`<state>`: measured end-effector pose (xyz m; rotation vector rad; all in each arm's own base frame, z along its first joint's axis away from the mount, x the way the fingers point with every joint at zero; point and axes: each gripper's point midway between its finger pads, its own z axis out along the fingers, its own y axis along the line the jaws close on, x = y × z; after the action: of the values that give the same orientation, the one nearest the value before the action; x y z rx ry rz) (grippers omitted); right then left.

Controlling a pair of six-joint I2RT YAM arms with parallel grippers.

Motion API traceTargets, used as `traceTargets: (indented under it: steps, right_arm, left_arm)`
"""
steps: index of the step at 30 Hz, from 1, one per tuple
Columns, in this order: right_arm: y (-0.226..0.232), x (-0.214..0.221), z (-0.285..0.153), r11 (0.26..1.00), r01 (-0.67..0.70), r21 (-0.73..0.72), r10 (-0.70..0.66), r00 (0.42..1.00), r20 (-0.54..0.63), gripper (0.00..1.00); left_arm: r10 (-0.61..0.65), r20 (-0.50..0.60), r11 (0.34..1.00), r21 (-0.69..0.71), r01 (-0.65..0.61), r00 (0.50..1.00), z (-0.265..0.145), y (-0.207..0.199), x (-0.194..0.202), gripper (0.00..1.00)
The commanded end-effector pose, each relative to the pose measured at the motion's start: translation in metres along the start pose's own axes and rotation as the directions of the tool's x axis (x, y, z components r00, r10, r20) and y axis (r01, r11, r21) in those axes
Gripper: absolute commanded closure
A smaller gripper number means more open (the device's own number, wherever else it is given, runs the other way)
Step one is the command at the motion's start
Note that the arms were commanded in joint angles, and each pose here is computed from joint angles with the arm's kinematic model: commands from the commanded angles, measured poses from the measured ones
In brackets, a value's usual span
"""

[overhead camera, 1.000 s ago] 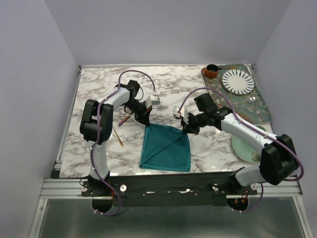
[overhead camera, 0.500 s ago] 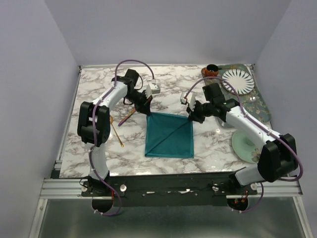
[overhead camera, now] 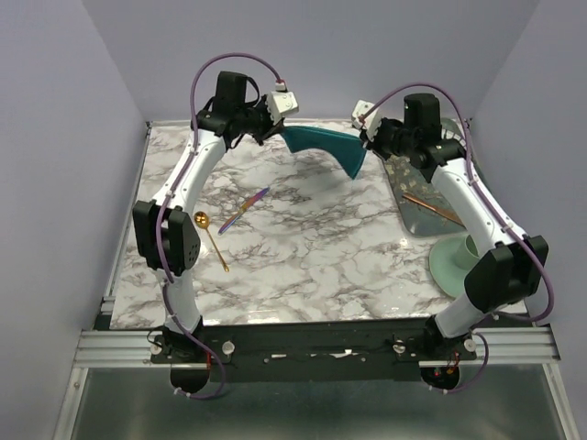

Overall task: Fold the napkin into a case and place the utensils inside
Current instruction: Turn over the upper triangle folded napkin at the center of the board.

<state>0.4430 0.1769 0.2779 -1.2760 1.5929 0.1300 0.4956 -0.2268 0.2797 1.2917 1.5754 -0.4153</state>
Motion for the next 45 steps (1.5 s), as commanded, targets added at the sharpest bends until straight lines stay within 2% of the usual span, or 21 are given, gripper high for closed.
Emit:
traceTargets:
  steps: [1, 2, 3, 5, 6, 8, 12, 21, 29, 30, 32, 33, 34, 35, 36, 38, 39, 40, 41, 44, 45]
  right_arm:
    - [0.019, 0.031, 0.013, 0.997, 0.073, -0.035, -0.075, 0.997, -0.035, 0.99]
    - [0.028, 0.038, 0.016, 0.995, 0.078, -0.055, -0.080, 0.996, -0.043, 0.99]
    - [0.039, 0.045, 0.017, 0.994, 0.085, -0.073, -0.089, 0.995, -0.047, 0.99]
    - [0.079, 0.076, 0.021, 0.983, 0.086, -0.160, -0.100, 0.992, -0.083, 0.99]
    - [0.088, 0.079, 0.018, 0.980, 0.102, -0.169, -0.116, 0.990, -0.078, 0.99]
    - [0.127, 0.105, 0.016, 0.962, 0.109, -0.249, -0.139, 0.984, -0.107, 0.99]
    - [0.176, 0.127, 0.004, 0.935, 0.109, -0.336, -0.160, 0.979, -0.127, 0.99]
    - [0.242, 0.145, -0.016, 0.876, 0.106, -0.472, -0.189, 0.973, -0.133, 0.99]
    - [0.274, 0.153, -0.027, 0.835, 0.108, -0.539, -0.213, 0.967, -0.136, 0.99]
    - [0.276, 0.153, -0.028, 0.830, 0.111, -0.546, -0.219, 0.966, -0.137, 0.98]
    - [0.276, 0.150, -0.032, 0.824, 0.111, -0.555, -0.223, 0.965, -0.139, 0.73]
    - [0.275, 0.148, -0.034, 0.825, 0.105, -0.555, -0.221, 0.964, -0.147, 0.59]
    - [0.276, 0.149, -0.039, 0.826, 0.073, -0.558, -0.203, 0.964, -0.174, 0.36]
    - [0.271, 0.144, -0.041, 0.836, 0.065, -0.544, -0.193, 0.964, -0.181, 0.29]
    - [0.261, 0.136, -0.041, 0.853, 0.061, -0.519, -0.185, 0.964, -0.191, 0.25]
    - [0.257, 0.127, -0.049, 0.866, -0.001, -0.500, -0.130, 0.966, -0.226, 0.24]
    - [0.249, 0.119, -0.050, 0.878, -0.020, -0.479, -0.104, 0.967, -0.231, 0.24]
    - [0.248, 0.115, -0.053, 0.881, -0.084, -0.466, -0.048, 0.963, -0.264, 0.23]
    - [0.244, 0.113, -0.053, 0.884, -0.118, -0.453, -0.016, 0.960, -0.280, 0.23]
    - [0.234, 0.112, -0.050, 0.868, -0.289, -0.404, 0.132, 0.918, -0.373, 0.24]
    - [0.234, 0.116, -0.045, 0.847, -0.349, -0.402, 0.176, 0.896, -0.407, 0.24]
  left_arm:
    - [0.087, -0.048, 0.992, -0.087, -0.091, 0.995, 0.000, 0.001, 0.043, 1.00]
    - [0.105, -0.052, 0.991, -0.076, -0.109, 0.993, -0.001, -0.009, 0.046, 1.00]
    - [0.080, -0.085, 0.996, -0.032, -0.083, 0.993, 0.006, -0.031, 0.073, 1.00]
    - [0.107, -0.091, 0.994, 0.023, -0.106, 0.990, 0.007, -0.061, 0.081, 1.00]
    - [0.090, -0.127, 0.994, 0.073, -0.081, 0.988, 0.010, -0.088, 0.105, 1.00]
    - [0.103, -0.143, 0.990, 0.108, -0.088, 0.984, 0.007, -0.113, 0.114, 1.00]
    - [0.084, -0.211, 0.975, 0.219, -0.036, 0.974, 0.003, -0.179, 0.148, 1.00]
    - [0.014, -0.306, 0.937, 0.336, 0.094, 0.952, -0.018, -0.251, 0.169, 1.00]
    - [0.044, -0.331, 0.903, 0.417, 0.105, 0.943, -0.032, -0.285, 0.174, 1.00]
    - [0.054, -0.339, 0.891, 0.442, 0.108, 0.939, -0.036, -0.292, 0.175, 0.96]
    - [0.070, -0.325, 0.875, 0.474, 0.098, 0.943, -0.040, -0.298, 0.171, 0.74]
    - [0.055, -0.320, 0.856, 0.502, 0.120, 0.946, -0.047, -0.303, 0.163, 0.56]
    - [0.045, -0.319, 0.850, 0.510, 0.131, 0.947, -0.050, -0.304, 0.158, 0.49]
    - [0.030, -0.311, 0.851, 0.507, 0.140, 0.950, -0.053, -0.303, 0.149, 0.46]
    - [-0.020, -0.310, 0.847, 0.501, 0.181, 0.951, -0.057, -0.300, 0.135, 0.41]
    - [-0.140, -0.320, 0.859, 0.431, 0.276, 0.937, -0.059, -0.279, 0.125, 0.39]
    - [-0.247, -0.339, 0.852, 0.370, 0.370, 0.908, -0.057, -0.267, 0.121, 0.39]
    - [-0.294, -0.311, 0.855, 0.336, 0.394, 0.904, -0.055, -0.248, 0.108, 0.39]
    - [-0.370, -0.332, 0.840, 0.279, 0.465, 0.868, -0.053, -0.230, 0.118, 0.39]
    - [-0.471, -0.357, 0.821, 0.155, 0.549, 0.806, -0.044, -0.199, 0.128, 0.43]
    - [-0.482, -0.336, 0.834, 0.106, 0.541, 0.809, -0.037, -0.186, 0.130, 0.45]
